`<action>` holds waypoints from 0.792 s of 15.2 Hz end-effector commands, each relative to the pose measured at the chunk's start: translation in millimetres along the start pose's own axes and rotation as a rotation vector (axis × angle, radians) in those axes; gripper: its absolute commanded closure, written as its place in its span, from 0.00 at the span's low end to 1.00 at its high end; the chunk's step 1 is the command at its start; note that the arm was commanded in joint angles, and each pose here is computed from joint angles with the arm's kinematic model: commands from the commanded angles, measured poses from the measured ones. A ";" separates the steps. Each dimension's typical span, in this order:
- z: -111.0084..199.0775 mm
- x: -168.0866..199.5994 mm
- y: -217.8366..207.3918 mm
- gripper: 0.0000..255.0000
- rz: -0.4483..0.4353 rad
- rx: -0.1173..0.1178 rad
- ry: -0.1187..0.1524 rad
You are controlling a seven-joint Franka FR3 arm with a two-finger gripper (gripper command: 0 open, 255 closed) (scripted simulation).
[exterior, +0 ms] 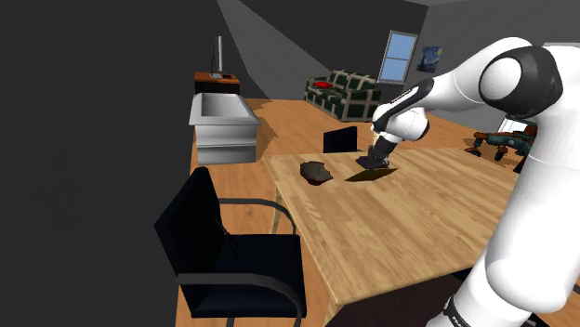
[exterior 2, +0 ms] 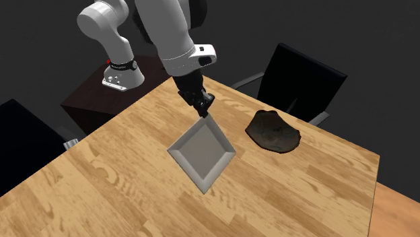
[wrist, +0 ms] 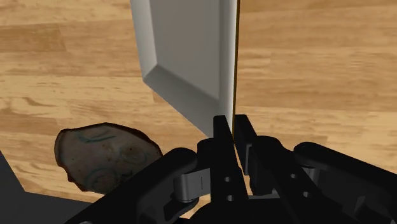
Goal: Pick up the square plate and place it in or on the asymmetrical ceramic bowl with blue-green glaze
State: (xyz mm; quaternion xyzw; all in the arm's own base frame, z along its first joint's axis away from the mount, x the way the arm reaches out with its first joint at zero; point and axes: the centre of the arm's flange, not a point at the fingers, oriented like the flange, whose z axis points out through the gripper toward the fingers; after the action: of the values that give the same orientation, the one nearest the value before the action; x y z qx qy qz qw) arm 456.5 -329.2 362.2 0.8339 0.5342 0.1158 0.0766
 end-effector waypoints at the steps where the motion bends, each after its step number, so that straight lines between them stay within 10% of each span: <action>1: 2.4 22.3 9.8 1.00 0.001 0.000 0.000; 12: 19.8 153.8 68.9 1.00 0.001 0.000 0.000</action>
State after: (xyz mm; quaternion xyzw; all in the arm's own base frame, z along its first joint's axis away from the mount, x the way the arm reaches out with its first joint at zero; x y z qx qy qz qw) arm 575.2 -225.5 373.5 0.8340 0.5341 0.1155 0.0766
